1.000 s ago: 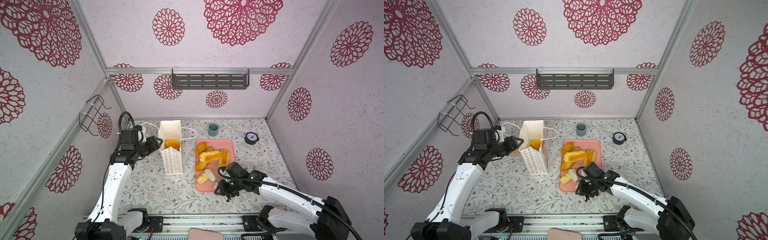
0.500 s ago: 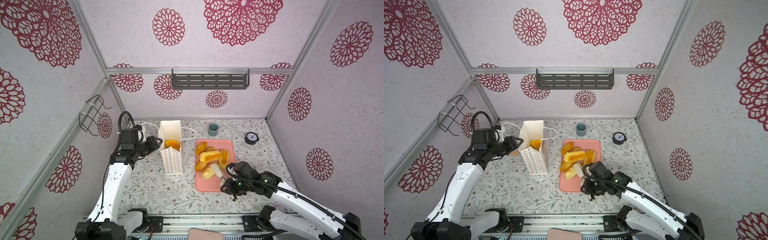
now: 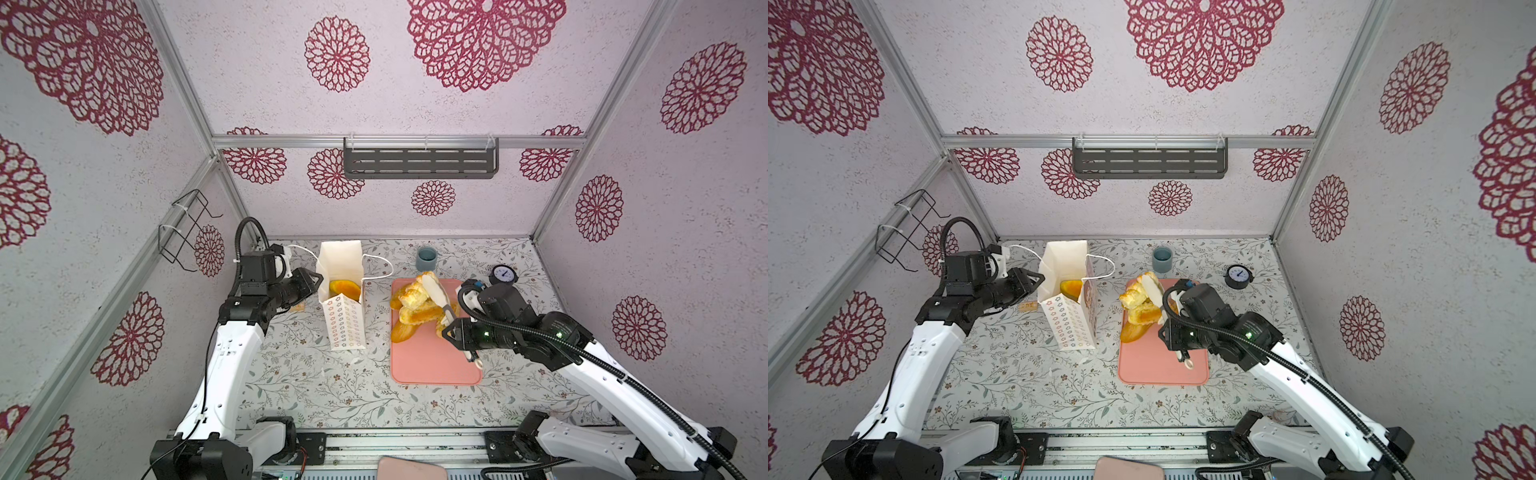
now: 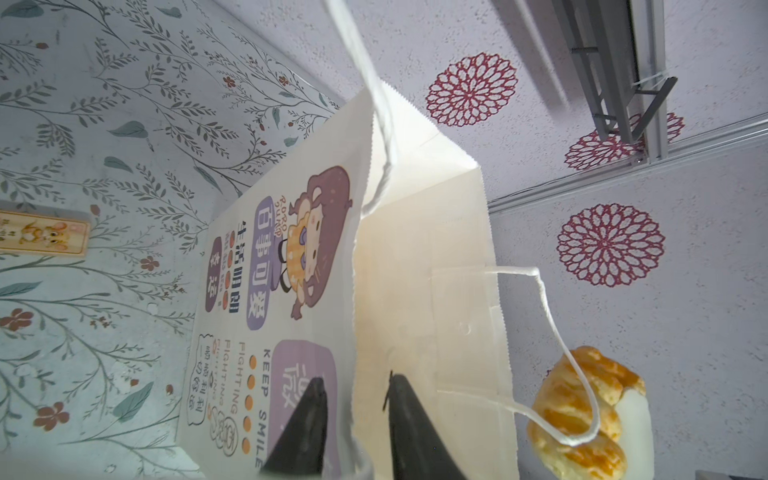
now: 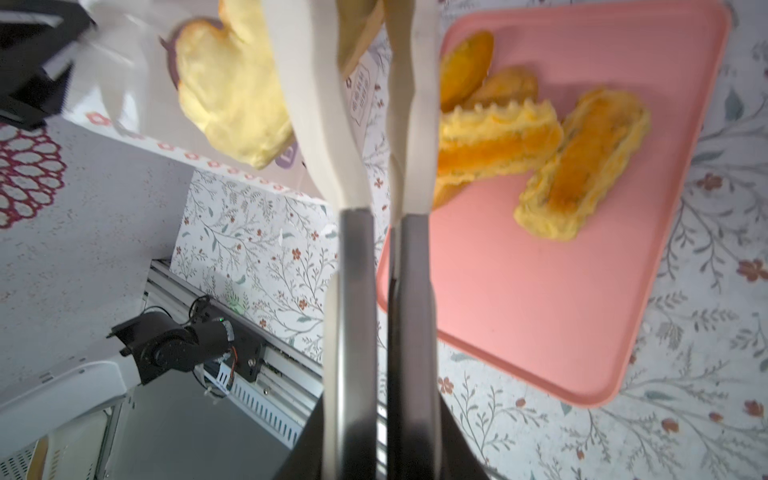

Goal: Place the fake bread into the paper bag
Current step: 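Close the tongs on the pale bread and lift it with the right gripper, then carry the pale bread in the tongs over the bag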

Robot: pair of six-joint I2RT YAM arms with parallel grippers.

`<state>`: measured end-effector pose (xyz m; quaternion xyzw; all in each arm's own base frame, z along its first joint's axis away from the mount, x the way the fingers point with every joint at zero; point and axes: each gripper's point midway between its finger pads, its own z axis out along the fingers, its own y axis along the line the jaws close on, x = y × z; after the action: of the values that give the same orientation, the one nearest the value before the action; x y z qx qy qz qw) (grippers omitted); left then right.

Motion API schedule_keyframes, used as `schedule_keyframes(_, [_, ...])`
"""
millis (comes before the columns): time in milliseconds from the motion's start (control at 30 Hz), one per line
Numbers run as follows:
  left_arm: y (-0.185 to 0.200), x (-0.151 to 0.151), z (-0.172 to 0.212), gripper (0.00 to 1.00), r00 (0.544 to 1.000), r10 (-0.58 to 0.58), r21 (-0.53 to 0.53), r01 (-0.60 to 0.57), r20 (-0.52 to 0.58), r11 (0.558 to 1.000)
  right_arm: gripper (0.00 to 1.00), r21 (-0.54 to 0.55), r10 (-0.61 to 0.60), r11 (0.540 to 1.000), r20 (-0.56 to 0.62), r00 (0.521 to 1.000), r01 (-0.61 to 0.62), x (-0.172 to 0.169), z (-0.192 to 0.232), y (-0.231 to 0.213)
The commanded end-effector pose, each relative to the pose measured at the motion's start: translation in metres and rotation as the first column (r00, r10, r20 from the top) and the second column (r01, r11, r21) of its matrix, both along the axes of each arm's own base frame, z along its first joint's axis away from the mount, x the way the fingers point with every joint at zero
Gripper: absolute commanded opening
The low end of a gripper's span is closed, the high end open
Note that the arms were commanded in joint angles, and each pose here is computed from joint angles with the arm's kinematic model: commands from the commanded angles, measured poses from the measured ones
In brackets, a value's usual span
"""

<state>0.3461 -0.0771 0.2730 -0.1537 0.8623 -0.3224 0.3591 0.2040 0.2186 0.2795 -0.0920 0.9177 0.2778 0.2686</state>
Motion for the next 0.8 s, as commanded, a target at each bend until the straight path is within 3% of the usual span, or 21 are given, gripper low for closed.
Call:
schedule_keyframes(0, [-0.003, 0.004, 0.012, 0.26, 0.999, -0.013, -0.002, 0.013, 0.032, 1.0, 0.29, 0.086, 0.021, 0.996, 0.202, 0.979, -0.039, 0.027, 0.054, 0.016])
schedule_keyframes(400, [-0.003, 0.004, 0.009, 0.14, 1.0, -0.01, -0.012, 0.01, 0.019, 1.0, 0.29, 0.141, 0.145, 0.971, 0.302, 0.942, -0.194, 0.072, 0.104, 0.082])
schedule_keyframes(767, [-0.003, 0.007, 0.007, 0.04, 1.0, -0.006, -0.014, 0.006, 0.011, 1.0, 0.3, 0.076, 0.257, 0.955, 0.272, 0.927, -0.287, 0.087, 0.093, 0.122])
